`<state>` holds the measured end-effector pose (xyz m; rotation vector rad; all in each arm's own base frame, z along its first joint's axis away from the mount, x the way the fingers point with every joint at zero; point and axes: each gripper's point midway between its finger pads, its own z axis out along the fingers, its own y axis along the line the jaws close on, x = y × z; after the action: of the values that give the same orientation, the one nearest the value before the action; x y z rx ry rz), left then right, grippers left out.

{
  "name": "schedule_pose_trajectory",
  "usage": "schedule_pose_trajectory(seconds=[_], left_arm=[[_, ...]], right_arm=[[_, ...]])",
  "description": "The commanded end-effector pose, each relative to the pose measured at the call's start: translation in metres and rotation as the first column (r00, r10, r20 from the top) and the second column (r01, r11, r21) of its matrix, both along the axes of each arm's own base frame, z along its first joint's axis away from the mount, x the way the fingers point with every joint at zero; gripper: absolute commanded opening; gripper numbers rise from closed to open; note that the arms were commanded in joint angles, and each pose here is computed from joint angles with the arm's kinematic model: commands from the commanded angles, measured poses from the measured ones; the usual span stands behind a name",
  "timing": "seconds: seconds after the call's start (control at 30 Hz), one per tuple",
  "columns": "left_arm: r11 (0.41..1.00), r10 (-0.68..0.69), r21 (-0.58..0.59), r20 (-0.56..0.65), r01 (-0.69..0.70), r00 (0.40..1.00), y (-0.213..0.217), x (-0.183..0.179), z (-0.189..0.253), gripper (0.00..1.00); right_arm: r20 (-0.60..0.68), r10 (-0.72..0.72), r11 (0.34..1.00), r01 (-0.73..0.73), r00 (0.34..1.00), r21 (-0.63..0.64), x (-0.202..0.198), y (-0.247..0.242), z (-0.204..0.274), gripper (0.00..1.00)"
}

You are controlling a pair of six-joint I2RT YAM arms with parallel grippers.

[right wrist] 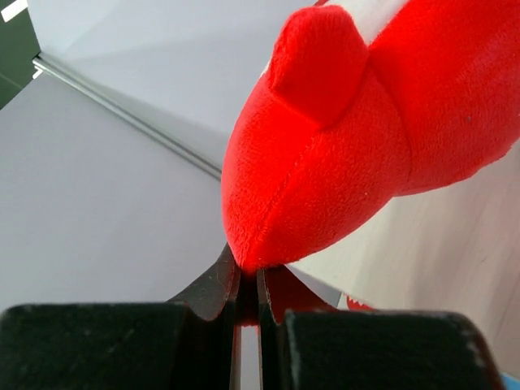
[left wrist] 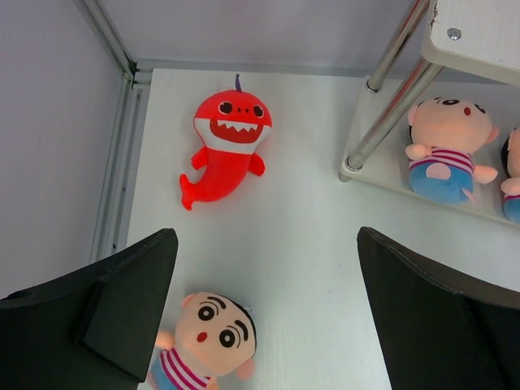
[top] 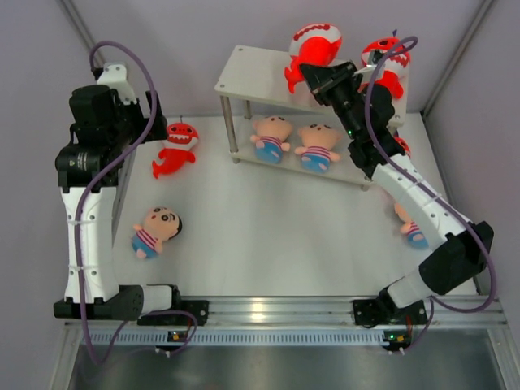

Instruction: Place and organize the stuffed toys onto the shelf

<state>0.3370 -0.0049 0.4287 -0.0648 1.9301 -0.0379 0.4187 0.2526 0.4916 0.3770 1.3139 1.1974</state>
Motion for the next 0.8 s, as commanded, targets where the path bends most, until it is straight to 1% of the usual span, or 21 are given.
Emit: schedule_pose_trajectory(seconds=[0.0,0.03,0.1,0.13,0.2,0.27,0.33,0.37,0.4,0.43,0.5,0.53,0.57,0.67,0.77], left_arm=[[1.0,-0.006,0.022,0.015,0.006,1.0,0.002,-0.004,0.004,0.98],[1.0,-0.004,0.024,0.015,0.003,1.0,0.002,-0.003,0.004,0.98],[1.0,-0.001,0.025,0.016,0.0,1.0,0.003,-0.003,0.004,0.98],[1.0,-0.002,0.025,0.013,0.002,1.0,0.003,-0.004,0.003,0.98],[1.0,-0.004,0.024,0.009,0.003,1.0,0.002,-0.003,0.001,0.98],[1.0,-0.01,0.025,0.003,0.01,1.0,0.002,-0.003,-0.002,0.98],[1.0,-0.015,0.025,-0.01,0.016,1.0,0.001,-0.003,-0.006,0.98],[1.0,-0.018,0.024,-0.014,0.018,1.0,0.0,-0.002,-0.008,0.98],[1.0,-0.02,0.023,-0.023,0.02,1.0,0.0,-0.001,-0.011,0.98],[1.0,-0.022,0.021,-0.023,0.022,0.999,-0.001,-0.001,-0.012,0.98],[1.0,-0.02,0.016,-0.026,0.021,0.999,-0.001,0.0,-0.013,0.98],[1.0,-0.02,0.015,-0.028,0.02,0.999,-0.001,0.0,-0.013,0.98],[0.999,-0.055,-0.001,-0.031,0.055,0.998,-0.008,0.001,-0.014,0.98],[0.998,-0.066,-0.011,-0.03,0.066,0.997,-0.01,0.001,-0.014,0.98],[0.997,-0.074,-0.016,-0.033,0.074,0.997,-0.012,0.002,-0.015,0.98]], right_arm=[[0.005,0.057,0.997,-0.057,0.998,0.044,0.013,-0.004,0.011,0.0],[-0.051,0.063,0.998,-0.063,0.997,0.011,0.026,0.002,-0.008,0.0],[-0.047,0.087,0.996,-0.087,0.995,0.002,0.031,0.008,-0.004,0.0],[-0.074,0.088,0.996,-0.088,0.993,0.0,0.038,0.012,-0.014,0.0],[-0.077,0.078,0.997,-0.078,0.994,-0.002,0.044,0.011,-0.013,0.01],[-0.118,0.066,0.998,-0.068,0.991,-0.014,0.051,0.01,-0.025,0.09],[-0.136,0.056,0.998,-0.057,0.989,-0.007,0.051,0.005,-0.028,0.15],[-0.141,0.051,0.999,-0.052,0.989,-0.003,0.05,0.003,-0.03,0.22],[-0.156,0.036,0.999,-0.037,0.987,-0.005,0.051,0.0,-0.037,0.24],[-0.148,0.032,0.999,-0.032,0.988,-0.002,0.046,-0.003,-0.033,0.26],[-0.168,0.018,1.0,-0.019,0.986,-0.005,0.044,-0.007,-0.041,0.32],[-0.158,0.014,1.0,-0.015,0.987,-0.001,0.04,-0.011,-0.036,0.34],[-0.158,0.008,1.0,-0.007,0.987,0.003,0.039,-0.014,-0.035,0.4],[-0.129,0.002,1.0,-0.003,0.992,-0.01,0.03,-0.019,-0.026,0.51],[-0.118,0.001,1.0,-0.002,0.993,-0.009,0.019,-0.023,-0.017,0.58]])
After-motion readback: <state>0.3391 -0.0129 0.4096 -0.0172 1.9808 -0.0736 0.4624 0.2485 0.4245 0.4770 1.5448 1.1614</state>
